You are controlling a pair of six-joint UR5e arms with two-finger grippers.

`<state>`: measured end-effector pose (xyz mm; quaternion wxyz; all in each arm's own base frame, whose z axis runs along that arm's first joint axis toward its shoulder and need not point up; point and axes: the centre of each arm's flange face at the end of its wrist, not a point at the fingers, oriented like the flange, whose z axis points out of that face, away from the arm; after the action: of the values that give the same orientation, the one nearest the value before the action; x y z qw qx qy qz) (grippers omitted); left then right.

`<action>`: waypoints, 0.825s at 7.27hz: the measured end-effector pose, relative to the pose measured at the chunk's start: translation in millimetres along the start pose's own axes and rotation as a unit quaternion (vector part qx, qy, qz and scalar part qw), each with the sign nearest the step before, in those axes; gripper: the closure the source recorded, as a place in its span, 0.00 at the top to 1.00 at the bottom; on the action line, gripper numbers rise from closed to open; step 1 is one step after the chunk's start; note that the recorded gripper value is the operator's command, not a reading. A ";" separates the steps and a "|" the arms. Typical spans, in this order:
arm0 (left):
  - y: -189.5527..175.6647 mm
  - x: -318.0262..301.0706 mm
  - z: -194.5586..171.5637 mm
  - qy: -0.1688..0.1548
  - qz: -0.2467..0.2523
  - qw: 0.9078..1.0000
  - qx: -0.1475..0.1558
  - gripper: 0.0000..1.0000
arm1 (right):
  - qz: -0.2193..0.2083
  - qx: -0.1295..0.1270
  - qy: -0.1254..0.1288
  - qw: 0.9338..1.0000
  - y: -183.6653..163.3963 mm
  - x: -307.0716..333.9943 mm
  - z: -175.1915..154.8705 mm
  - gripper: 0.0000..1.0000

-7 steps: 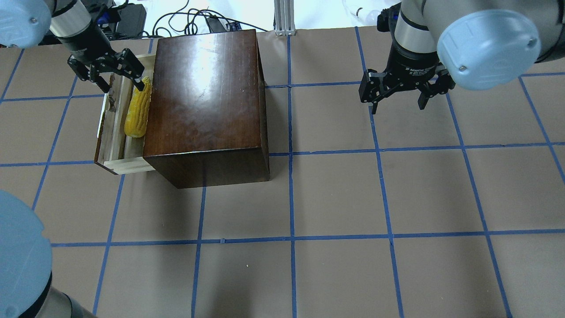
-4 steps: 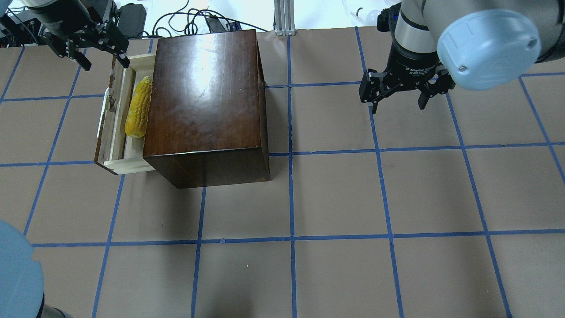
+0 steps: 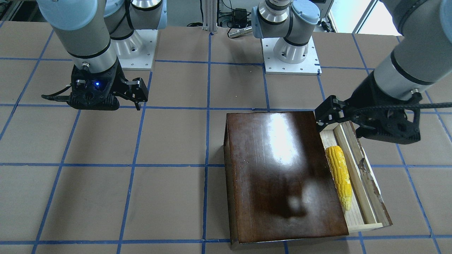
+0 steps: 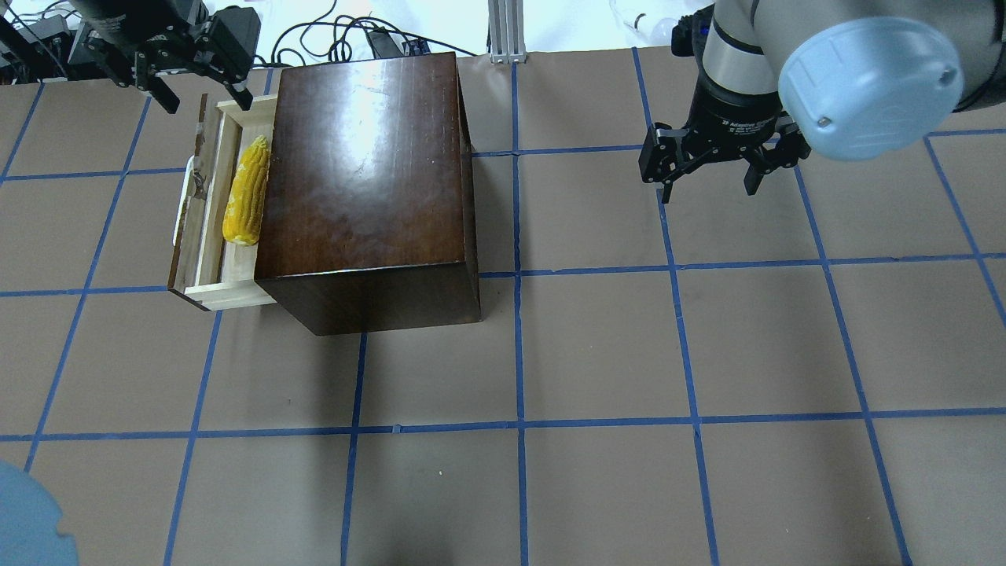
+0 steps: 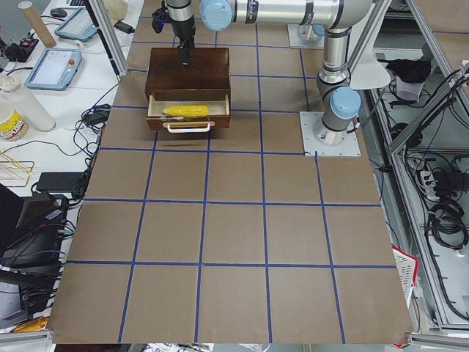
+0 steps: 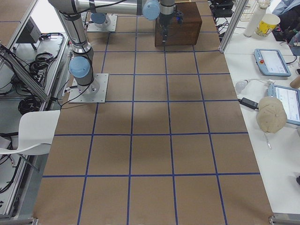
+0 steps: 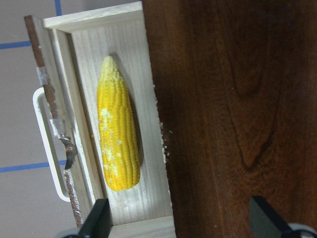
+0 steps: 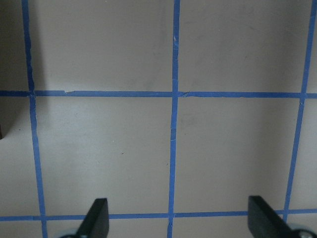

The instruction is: Open drawer and put corn inside

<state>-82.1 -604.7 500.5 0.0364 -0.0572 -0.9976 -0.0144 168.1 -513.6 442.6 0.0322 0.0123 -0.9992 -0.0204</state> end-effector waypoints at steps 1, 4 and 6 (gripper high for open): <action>6.3 17.9 9.8 0.001 -0.006 1.000 -0.014 1.00 | 0.000 0.000 0.000 1.000 0.0 0.0 0.0 1.00; 30.0 60.3 35.5 -0.010 -0.018 0.999 -0.045 1.00 | 0.000 0.000 0.000 1.000 0.0 0.0 0.0 1.00; 51.2 70.2 41.2 -0.018 -0.011 0.998 -0.052 1.00 | 0.000 0.000 0.000 1.000 0.0 0.0 0.0 1.00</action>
<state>-148.6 -544.6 465.9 0.0148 -0.0479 -0.9966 -0.0660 168.1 -513.6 442.6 0.0322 0.0122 -0.9992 -0.0205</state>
